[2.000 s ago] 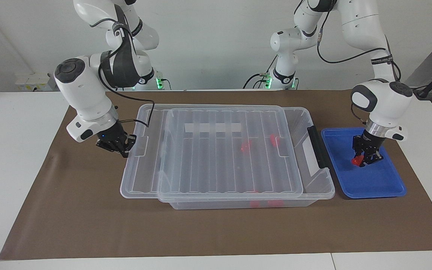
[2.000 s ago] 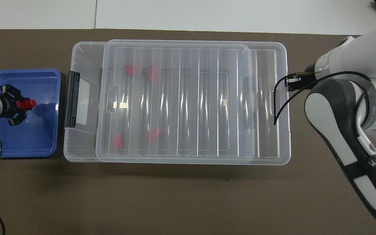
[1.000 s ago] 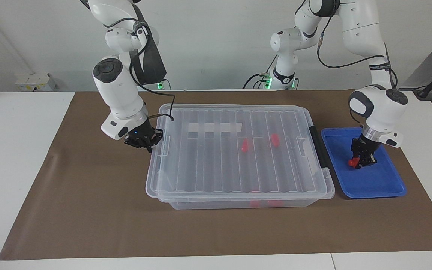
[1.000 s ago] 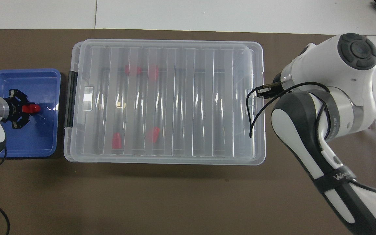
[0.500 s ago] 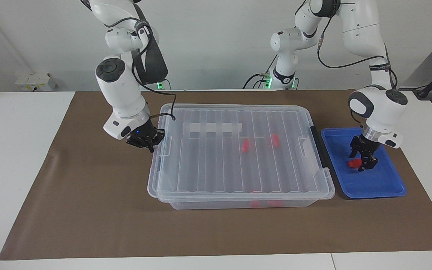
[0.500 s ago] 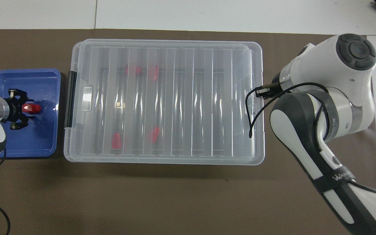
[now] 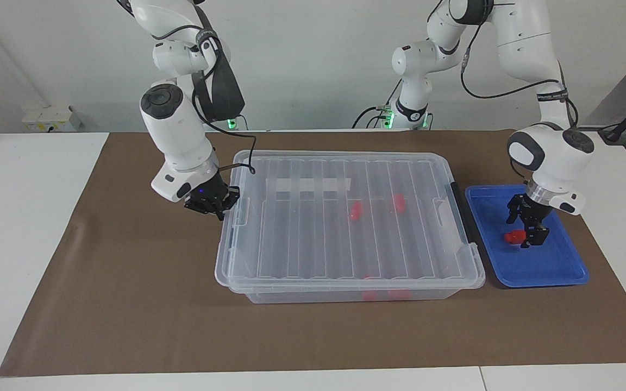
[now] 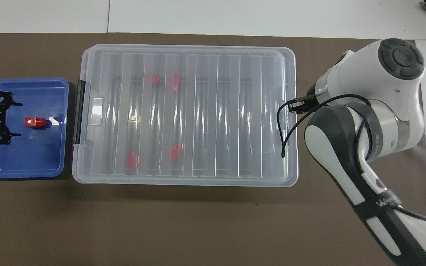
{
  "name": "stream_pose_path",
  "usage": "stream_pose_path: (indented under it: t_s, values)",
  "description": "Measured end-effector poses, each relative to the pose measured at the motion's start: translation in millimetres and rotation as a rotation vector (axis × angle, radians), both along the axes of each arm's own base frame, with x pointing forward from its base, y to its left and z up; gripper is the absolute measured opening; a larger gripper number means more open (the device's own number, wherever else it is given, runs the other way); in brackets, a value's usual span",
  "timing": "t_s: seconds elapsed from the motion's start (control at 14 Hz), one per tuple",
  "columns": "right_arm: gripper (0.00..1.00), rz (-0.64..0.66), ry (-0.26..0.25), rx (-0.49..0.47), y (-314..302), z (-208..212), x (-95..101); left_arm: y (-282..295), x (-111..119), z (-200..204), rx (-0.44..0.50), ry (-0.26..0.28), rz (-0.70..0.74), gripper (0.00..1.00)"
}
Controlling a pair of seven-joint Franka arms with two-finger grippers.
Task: Place red block in blue tray from box
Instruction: 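Open the left gripper on the block while the right gripper withdraws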
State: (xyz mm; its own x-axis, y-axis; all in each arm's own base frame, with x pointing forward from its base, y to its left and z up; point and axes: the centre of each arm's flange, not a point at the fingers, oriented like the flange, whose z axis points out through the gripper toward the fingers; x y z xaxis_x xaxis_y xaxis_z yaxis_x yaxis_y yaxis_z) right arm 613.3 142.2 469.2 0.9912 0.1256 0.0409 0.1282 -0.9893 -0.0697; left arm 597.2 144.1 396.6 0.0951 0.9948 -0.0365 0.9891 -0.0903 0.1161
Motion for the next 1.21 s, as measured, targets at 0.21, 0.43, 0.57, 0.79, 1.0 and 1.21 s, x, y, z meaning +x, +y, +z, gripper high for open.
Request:
stream_pose_path:
  t_s: [0.21, 0.43, 0.57, 0.79, 1.0, 1.21]
  values:
    - [0.01, -0.023, -0.005, -0.002, -15.6, 13.1, -2.1, -5.8, -2.3, 63.5, 0.018, 0.036, -0.098, 1.0]
    - [0.01, -0.066, 0.01, -0.009, -44.2, 27.5, -6.3, -14.8, -4.3, 110.1, 0.041, 0.041, -0.304, 1.0]
    - [0.01, -0.081, 0.012, -0.036, -59.9, 37.2, -10.3, -19.5, -14.1, 142.4, 0.062, 0.02, -0.514, 1.0]
    - [0.01, -0.104, 0.006, -0.098, -74.3, 52.4, -18.0, -35.2, -42.1, 183.6, 0.077, 0.02, -0.892, 1.0]
    - [0.01, -0.137, -0.013, -0.106, -80.5, 67.9, -24.3, -67.9, -52.3, 197.6, 0.084, 0.02, -1.206, 1.0]
    - [0.11, -0.162, -0.034, -0.107, -93.7, 85.8, -30.2, -97.5, -50.9, 189.1, 0.077, 0.028, -1.338, 1.0]
